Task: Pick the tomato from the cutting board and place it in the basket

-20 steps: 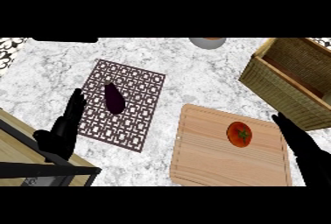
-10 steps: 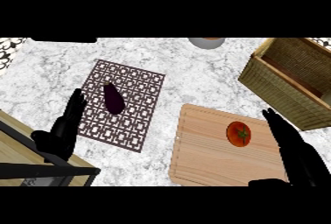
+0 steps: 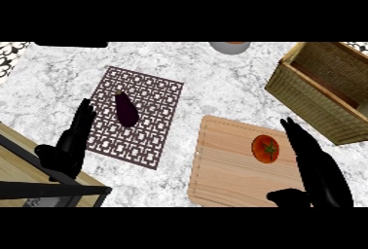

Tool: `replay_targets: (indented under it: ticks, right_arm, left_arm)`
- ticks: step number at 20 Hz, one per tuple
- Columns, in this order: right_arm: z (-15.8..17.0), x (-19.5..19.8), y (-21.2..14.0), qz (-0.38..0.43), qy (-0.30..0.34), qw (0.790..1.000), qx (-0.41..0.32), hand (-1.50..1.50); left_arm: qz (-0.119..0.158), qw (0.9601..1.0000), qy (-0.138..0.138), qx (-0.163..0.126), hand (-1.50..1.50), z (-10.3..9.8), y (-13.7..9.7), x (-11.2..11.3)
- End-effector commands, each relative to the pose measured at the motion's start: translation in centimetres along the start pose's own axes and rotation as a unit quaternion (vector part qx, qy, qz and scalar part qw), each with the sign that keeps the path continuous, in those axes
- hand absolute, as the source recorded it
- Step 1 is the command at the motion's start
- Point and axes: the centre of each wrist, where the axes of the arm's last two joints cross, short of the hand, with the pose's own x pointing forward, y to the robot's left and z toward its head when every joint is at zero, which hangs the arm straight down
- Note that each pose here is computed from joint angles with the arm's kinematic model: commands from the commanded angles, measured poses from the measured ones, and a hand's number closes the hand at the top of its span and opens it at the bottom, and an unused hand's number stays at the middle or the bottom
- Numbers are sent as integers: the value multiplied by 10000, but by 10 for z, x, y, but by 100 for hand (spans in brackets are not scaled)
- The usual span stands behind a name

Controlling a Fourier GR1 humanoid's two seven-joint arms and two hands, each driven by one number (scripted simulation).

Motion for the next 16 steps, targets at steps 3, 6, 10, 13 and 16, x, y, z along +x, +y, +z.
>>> replay_targets:
  ticks: [3, 6, 10, 13, 16]
  right_arm:
    - [-9, -9, 22, 99, 76, 9998, 164, -150]
    - [-19, -6, 18, 52, 116, 9996, 245, -150]
    - [-16, -29, 32, 92, 86, 9995, 276, -150]
    - [-18, -7, 39, 51, 92, 9992, 397, -150]
    - [-28, -11, 34, 125, 70, 9993, 346, -150]
  left_arm:
    - [537, 9968, -585, -91, 0, 1, -14, 29]
    - [610, 9956, -696, -114, 0, -4, -30, 38]
    - [544, 9970, -539, -137, 0, 2, -12, 26]
    - [481, 9969, -606, -155, 0, 5, -18, 32]
    - [621, 9965, -563, -19, 0, -7, -30, 35]
